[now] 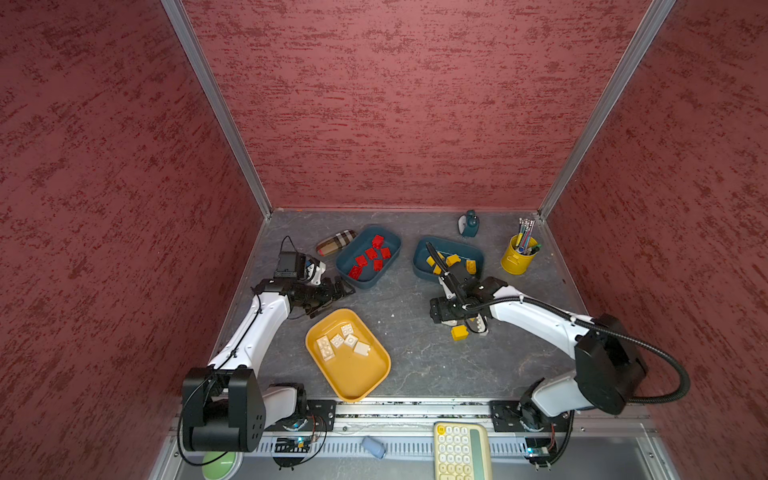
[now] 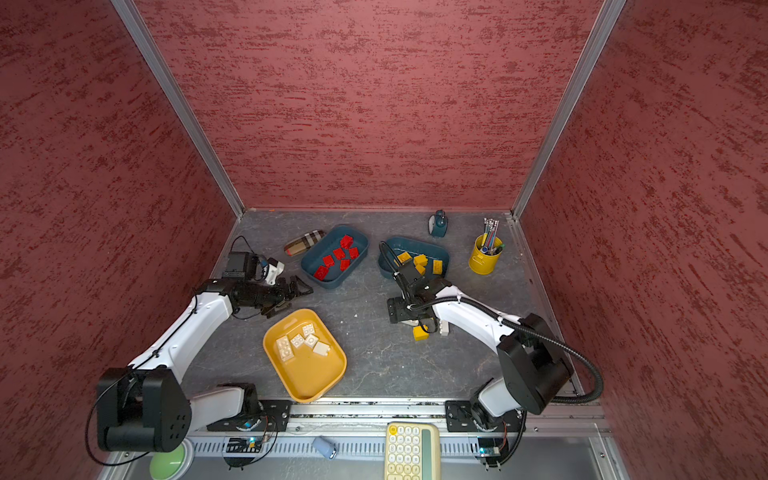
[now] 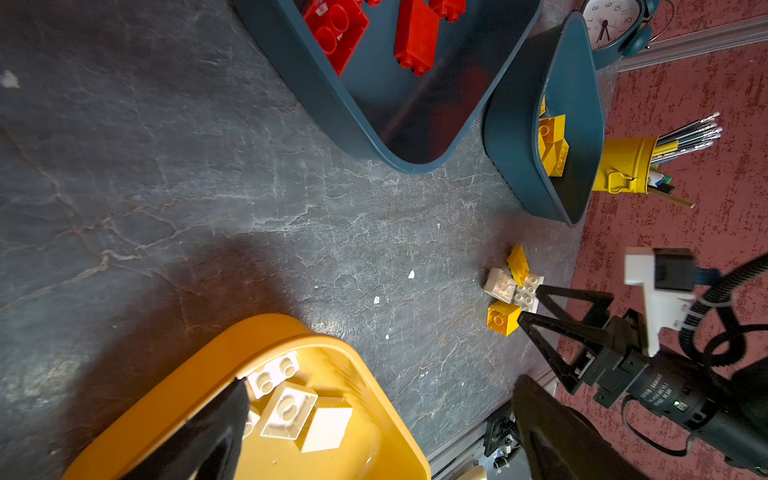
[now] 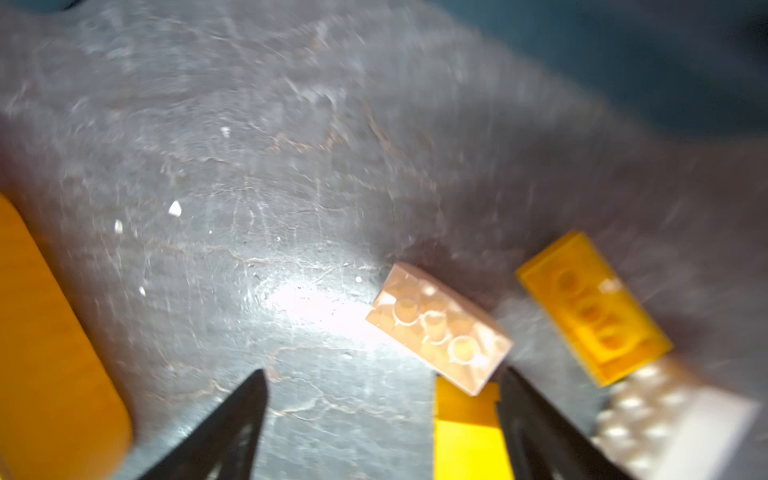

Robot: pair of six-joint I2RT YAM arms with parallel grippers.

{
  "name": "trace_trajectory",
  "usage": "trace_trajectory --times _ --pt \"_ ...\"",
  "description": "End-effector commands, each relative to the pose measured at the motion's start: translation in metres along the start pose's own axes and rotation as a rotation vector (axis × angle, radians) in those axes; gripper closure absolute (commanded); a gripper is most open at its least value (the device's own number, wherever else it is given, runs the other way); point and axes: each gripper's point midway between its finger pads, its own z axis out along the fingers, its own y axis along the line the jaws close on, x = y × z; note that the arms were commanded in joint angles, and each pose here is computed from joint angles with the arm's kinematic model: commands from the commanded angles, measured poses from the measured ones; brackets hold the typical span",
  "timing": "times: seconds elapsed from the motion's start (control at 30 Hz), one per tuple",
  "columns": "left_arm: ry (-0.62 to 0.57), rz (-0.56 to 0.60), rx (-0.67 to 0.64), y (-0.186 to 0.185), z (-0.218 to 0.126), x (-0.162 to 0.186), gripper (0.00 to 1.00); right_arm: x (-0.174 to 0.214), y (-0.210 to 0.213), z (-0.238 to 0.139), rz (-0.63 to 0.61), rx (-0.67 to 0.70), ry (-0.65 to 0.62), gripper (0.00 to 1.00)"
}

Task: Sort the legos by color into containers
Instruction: 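Return the right gripper to the pile and grasp a white 2x4 brick, then carry the white brick with the right gripper and release it into the yellow tray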

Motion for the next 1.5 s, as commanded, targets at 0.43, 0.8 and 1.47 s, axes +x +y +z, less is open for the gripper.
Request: trace_trajectory --times 0.43,0.8,1.47 --pt "-0.013 0.034 -0.008 -0.005 -0.004 -0.002 0.01 0.013 -0.017 0.024 -0.748 -0.032 0.16 0.16" --pt "-0.008 0.035 -0.018 -0.003 -0.003 -0.001 0.01 0.015 -0.014 0.05 -0.77 -0.074 0.199 0.37" --pt "-0.013 0.036 -0.042 0.0 -0.007 -0.001 0.01 0.001 0.034 0.025 -0.678 -0.286 0.165 0.77"
